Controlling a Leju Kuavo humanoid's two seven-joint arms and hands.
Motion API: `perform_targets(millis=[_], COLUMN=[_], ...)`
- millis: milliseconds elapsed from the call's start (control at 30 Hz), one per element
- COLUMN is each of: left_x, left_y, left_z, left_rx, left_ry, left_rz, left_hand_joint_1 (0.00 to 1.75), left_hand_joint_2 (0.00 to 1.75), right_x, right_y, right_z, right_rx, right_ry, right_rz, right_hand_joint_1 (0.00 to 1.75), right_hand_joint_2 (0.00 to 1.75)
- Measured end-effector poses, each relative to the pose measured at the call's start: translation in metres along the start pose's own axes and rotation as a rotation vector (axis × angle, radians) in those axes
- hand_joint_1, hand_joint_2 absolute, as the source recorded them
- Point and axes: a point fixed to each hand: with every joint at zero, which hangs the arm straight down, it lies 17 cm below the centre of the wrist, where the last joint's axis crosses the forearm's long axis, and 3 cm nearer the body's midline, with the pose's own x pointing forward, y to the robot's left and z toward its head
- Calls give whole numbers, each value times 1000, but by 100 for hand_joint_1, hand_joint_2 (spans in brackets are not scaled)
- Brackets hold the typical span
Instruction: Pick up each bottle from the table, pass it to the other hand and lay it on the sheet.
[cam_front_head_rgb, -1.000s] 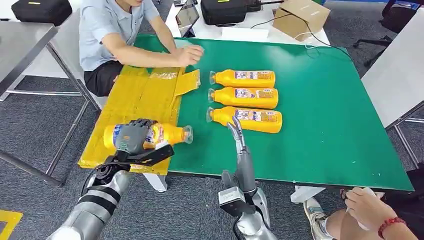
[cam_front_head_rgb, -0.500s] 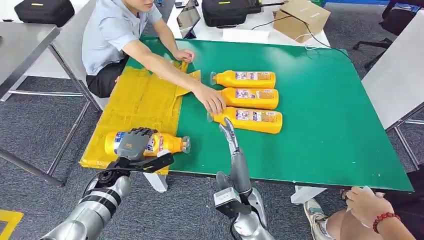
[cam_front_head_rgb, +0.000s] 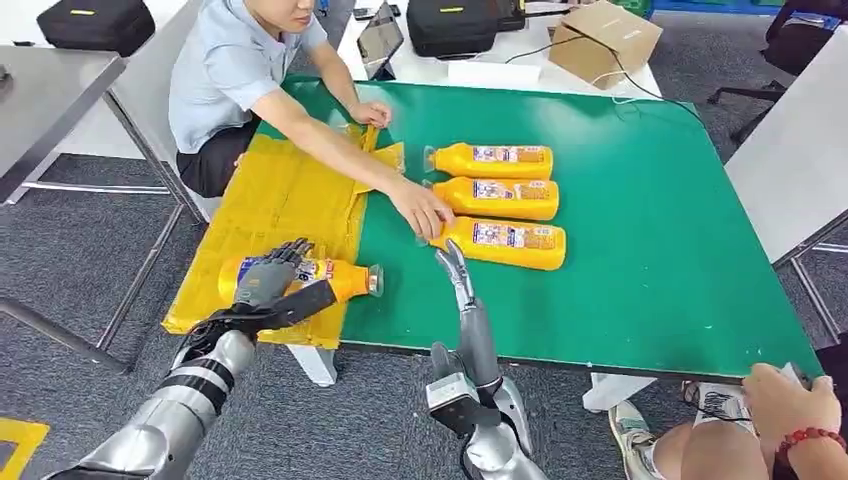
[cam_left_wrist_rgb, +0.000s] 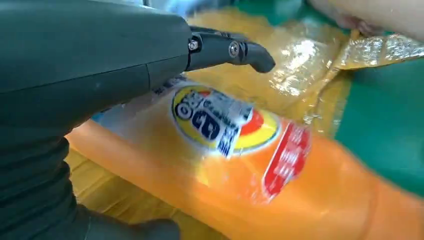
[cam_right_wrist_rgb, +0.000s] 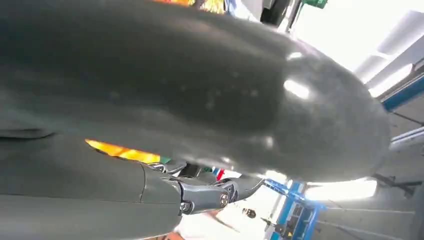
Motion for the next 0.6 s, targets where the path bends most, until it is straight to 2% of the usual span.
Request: perform_targets(millis=[167, 333, 533, 600], left_x=[17, 32, 62, 76], left_y=[2, 12, 43, 68], left_z=[0, 3, 12, 19], left_rx=[-29, 7, 115, 216], left_ry=[-59, -112, -215, -280], left_rz=[154, 245, 372, 414], left_hand_joint_1=[0, 0, 0, 0], left_hand_joint_2=[175, 175, 175, 175], right_x=[-4, -7, -9, -9], right_y=[2, 3, 0, -2], right_z=[0, 2, 3, 4], right_rx=[-1, -1, -11, -23], right_ry=[4, 12, 10, 9], right_rz=[-9, -12, -7, 2], right_hand_joint_1=[0, 0, 0, 0], right_hand_joint_2=[0, 0, 0, 0])
